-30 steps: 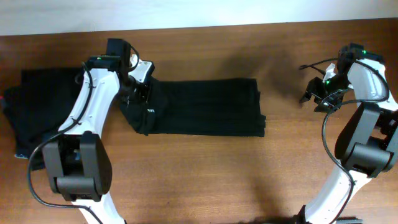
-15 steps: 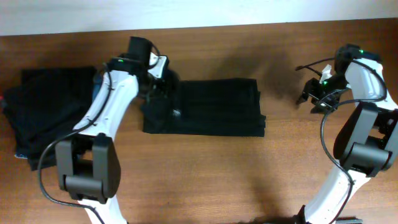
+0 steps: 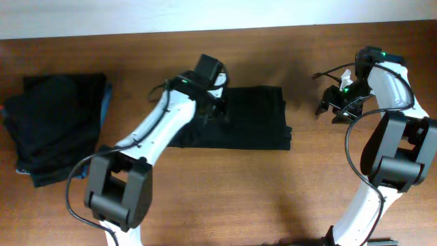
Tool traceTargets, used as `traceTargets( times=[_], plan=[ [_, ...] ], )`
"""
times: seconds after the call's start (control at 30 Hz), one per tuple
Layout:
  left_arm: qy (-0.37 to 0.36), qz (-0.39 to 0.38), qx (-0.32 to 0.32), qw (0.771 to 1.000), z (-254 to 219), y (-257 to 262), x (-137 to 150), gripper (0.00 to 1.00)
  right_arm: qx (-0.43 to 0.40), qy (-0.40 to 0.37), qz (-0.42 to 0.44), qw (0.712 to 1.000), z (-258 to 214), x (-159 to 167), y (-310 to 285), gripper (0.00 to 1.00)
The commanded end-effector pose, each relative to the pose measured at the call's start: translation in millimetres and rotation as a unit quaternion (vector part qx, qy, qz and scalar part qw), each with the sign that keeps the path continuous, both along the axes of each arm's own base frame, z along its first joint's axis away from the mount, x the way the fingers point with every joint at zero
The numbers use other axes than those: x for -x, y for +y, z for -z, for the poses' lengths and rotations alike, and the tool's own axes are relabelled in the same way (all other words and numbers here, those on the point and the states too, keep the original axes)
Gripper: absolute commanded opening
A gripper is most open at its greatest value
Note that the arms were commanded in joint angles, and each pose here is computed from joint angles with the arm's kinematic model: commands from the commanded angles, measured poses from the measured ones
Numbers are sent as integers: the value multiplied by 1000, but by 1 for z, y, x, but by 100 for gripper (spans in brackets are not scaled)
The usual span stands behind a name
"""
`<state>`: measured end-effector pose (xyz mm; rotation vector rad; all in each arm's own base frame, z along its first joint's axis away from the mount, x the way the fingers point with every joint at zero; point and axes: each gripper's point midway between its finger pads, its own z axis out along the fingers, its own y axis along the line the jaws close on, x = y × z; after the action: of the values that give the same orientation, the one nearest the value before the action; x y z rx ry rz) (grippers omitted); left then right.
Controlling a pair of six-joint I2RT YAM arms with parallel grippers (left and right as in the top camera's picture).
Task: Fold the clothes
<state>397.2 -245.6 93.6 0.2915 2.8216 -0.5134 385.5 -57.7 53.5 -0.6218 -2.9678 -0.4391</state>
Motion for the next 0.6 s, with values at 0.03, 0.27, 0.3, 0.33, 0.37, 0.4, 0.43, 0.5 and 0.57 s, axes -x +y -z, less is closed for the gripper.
traceTargets(
  times=[0.03, 0.27, 0.3, 0.33, 0.37, 0.4, 0.43, 0.5, 0.57],
  plan=[
    [-37, -73, -9, 997, -31, 67, -30, 55, 7, -20, -11, 1000, -12, -5, -1, 60],
    [-54, -139, 0, 989, -39, 125, -56, 55, 6, -16, -11, 1000, -11, -3, 0, 60],
    [-59, -132, -1, 989, -38, 125, -58, 54, 6, -16, -11, 1000, -11, -2, 0, 60],
    [-70, -113, -4, 991, -35, 119, -62, 54, 6, -15, -11, 1000, -11, -2, 0, 60],
    [-74, -103, -5, 992, -32, 113, -63, 54, 6, -14, -11, 1000, -11, -2, 0, 60],
    [-77, -94, -4, 993, -26, 104, -66, 54, 5, -14, -11, 1000, -11, -2, 0, 60],
    [-77, -87, -3, 993, -20, 97, -67, 54, 5, -12, -11, 1000, -11, -1, 0, 60],
    [-73, -71, -3, 995, 3, 79, -73, 54, 4, -9, -11, 1000, -11, 1, 1, 60],
    [-62, -63, -5, 996, 26, 68, -75, 54, 3, -7, -11, 1000, -11, 2, 1, 60]
  ],
)
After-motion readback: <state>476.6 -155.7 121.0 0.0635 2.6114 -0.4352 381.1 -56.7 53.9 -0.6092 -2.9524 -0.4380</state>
